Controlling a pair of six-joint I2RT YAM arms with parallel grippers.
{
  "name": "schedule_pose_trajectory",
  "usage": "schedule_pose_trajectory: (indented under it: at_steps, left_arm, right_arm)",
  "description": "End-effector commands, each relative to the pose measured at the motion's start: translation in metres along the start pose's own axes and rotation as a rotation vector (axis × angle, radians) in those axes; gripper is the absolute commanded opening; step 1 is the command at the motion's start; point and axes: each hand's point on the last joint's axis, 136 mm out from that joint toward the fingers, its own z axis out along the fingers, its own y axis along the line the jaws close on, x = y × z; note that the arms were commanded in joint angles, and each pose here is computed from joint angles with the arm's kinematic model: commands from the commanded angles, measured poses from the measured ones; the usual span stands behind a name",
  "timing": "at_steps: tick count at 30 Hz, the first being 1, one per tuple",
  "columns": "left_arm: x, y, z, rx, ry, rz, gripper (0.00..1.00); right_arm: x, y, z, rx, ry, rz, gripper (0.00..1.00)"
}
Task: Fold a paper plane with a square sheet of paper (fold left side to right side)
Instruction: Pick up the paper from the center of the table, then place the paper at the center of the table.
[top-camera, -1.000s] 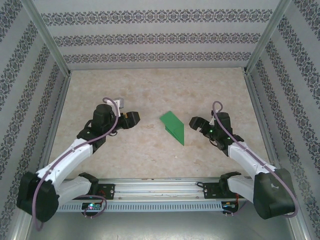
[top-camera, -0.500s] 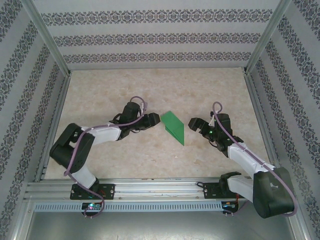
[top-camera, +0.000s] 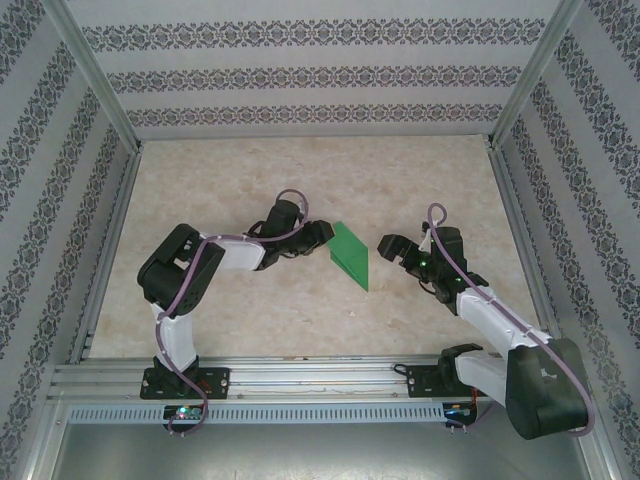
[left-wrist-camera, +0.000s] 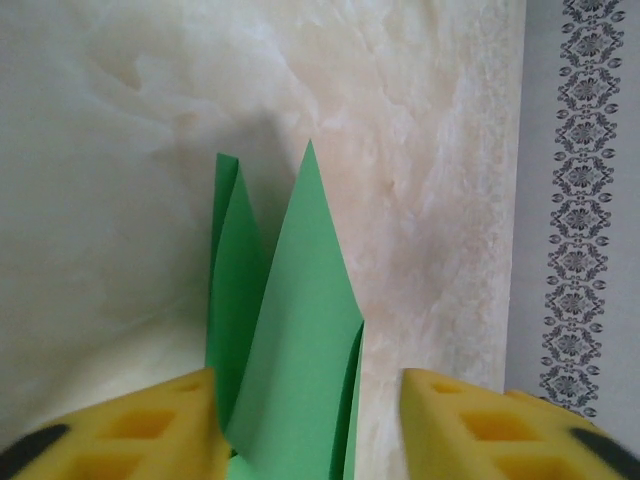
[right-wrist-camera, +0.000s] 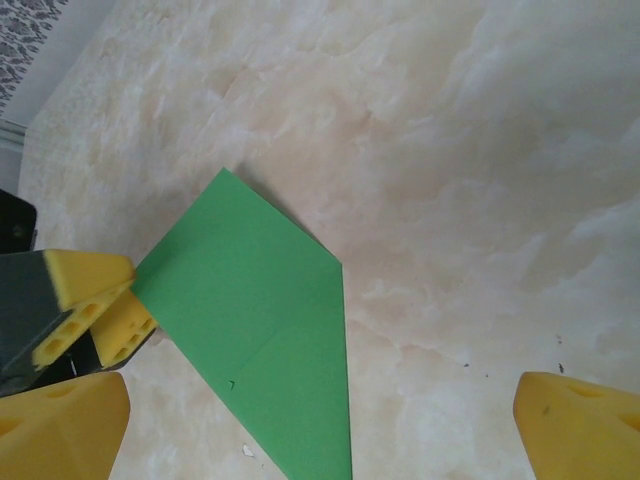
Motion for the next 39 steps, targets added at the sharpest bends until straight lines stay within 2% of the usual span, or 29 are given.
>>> schedule_pose_trajectory:
  at_steps: [1,5,8,13,17,24,30,34,39]
  left_arm:
    - [-0.002,-0.016,0.011,0.045,0.004,0.012,0.29]
    - [-0.003,-0.015,0.014,0.039,0.011,0.028,0.08]
    - [-0.004,-0.019,0.007,0.043,0.004,0.074,0.0]
    - [-0.001,-0.046,-0.022,0.143,0.024,0.213,0.0]
    - [0.012,-0.065,-0.057,0.255,0.073,0.341,0.0]
    - [0.041,-0.06,-0.111,0.368,0.166,0.438,0.0]
    - [0.053,-0.052,-0.128,0.375,0.218,0.455,0.0]
    - [0.055,-0.047,-0.128,0.354,0.231,0.46,0.0]
    - [0.051,-0.038,-0.124,0.298,0.218,0.446,0.0]
  right_arm:
    - [-0.003,0.003,-0.003,-0.024,-0.014,0.009,0.98]
    - [-0.002,0.007,-0.005,-0.046,-0.002,-0.001,0.97]
    - [0.0,0.01,-0.005,-0.065,0.016,-0.017,0.93]
    - [0.004,0.032,-0.006,-0.181,0.089,-0.087,0.85]
    - [0.011,0.056,-0.008,-0.307,0.168,-0.172,0.86]
    - [0.037,0.085,-0.002,-0.497,0.321,-0.268,0.91]
    - [0.069,0.105,0.019,-0.598,0.442,-0.316,0.9]
    - [0.086,0.117,0.032,-0.639,0.511,-0.325,0.83]
    - [0.093,0.126,0.037,-0.676,0.556,-0.315,0.68]
